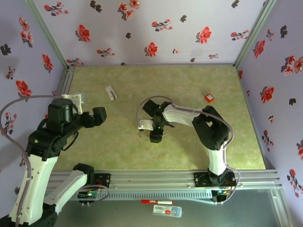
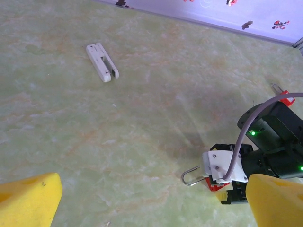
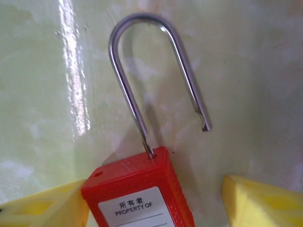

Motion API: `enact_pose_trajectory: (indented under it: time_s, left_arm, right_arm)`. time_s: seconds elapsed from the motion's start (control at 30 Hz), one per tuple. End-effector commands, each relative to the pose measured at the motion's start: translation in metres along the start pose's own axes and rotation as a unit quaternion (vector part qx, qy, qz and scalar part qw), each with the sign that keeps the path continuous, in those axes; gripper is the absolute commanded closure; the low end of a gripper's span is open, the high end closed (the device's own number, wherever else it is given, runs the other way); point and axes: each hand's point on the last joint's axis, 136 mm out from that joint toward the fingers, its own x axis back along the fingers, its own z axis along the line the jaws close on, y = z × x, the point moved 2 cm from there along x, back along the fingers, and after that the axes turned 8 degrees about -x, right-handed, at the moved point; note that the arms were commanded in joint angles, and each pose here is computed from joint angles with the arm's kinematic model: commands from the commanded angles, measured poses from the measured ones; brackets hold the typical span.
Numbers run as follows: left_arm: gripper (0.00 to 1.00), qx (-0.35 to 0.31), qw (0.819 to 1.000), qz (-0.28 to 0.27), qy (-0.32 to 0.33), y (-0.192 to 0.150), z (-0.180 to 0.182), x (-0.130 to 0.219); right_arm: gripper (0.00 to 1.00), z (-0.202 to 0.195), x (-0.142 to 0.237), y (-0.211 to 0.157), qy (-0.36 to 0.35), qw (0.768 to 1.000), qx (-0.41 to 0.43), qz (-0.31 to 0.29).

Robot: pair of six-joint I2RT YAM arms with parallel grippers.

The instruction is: Unlock with the key

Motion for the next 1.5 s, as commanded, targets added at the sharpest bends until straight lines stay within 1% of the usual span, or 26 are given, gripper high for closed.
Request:
enact_pose_trajectory:
  time_s: [0.0,0.17,0.27,0.4,0.5,0.57,0.67,0.77,0.9,1.03,1.1,1.3,1.4,1.47]
  left_arm:
    - [0.0,-0.015,1.0,-0.012,0.011,0.007,0.003,0.008]
    - [0.0,-0.022,1.0,-0.012,0.008,0.008,0.002,0.008]
    - [0.0,-0.026,1.0,-0.013,0.007,0.009,0.002,0.01]
    - [0.0,-0.03,0.999,-0.017,0.005,0.011,0.001,0.012]
    - [0.0,-0.033,0.999,-0.017,0.003,0.012,0.0,0.012]
    - [0.0,-0.035,0.999,-0.015,0.001,0.012,-0.001,0.011]
    - [0.0,-0.039,0.999,-0.013,-0.003,0.012,-0.002,0.01]
    - [0.0,-0.039,0.999,-0.011,-0.006,0.013,-0.003,0.008]
    - [0.0,-0.036,0.999,-0.01,-0.014,0.015,-0.006,0.006]
    - [0.0,-0.029,0.999,-0.009,-0.019,0.016,-0.008,0.005]
    - [0.0,-0.025,0.999,-0.007,-0.024,0.016,-0.01,0.004]
    - [0.0,-0.016,0.999,-0.004,-0.033,0.016,-0.012,0.003]
    - [0.0,-0.013,0.999,-0.004,-0.032,0.015,-0.012,0.002]
    - [0.0,-0.012,0.999,-0.004,-0.032,0.015,-0.012,0.002]
  right_arm:
    - [0.3,0.008,-0.005,-0.007,-0.005,1.0,-0.013,0.014]
    - [0.45,0.007,-0.003,-0.008,-0.019,0.999,-0.042,0.011]
    - [0.57,0.007,-0.001,-0.011,-0.026,0.997,-0.065,0.012]
    - [0.72,0.01,0.002,-0.016,-0.029,0.992,-0.12,0.014]
    - [0.78,0.01,0.005,-0.019,-0.041,0.982,-0.185,0.001]
    - [0.8,0.01,0.007,-0.021,-0.054,0.972,-0.227,-0.011]
    - [0.84,0.004,0.01,-0.028,-0.084,0.949,-0.302,-0.019]
    - [0.88,-0.003,0.012,-0.039,-0.119,0.916,-0.382,-0.019]
    - [0.93,-0.009,0.012,-0.063,-0.168,0.851,-0.497,0.004]
    - [0.93,-0.006,0.01,-0.082,-0.194,0.79,-0.581,0.017]
    - [0.93,-0.004,0.011,-0.09,-0.203,0.764,-0.612,0.021]
    - [0.92,0.003,0.019,-0.111,-0.231,0.706,-0.669,0.036]
    - [0.88,0.005,0.022,-0.117,-0.238,0.688,-0.685,0.04]
    - [0.86,0.005,0.023,-0.116,-0.239,0.683,-0.689,0.035]
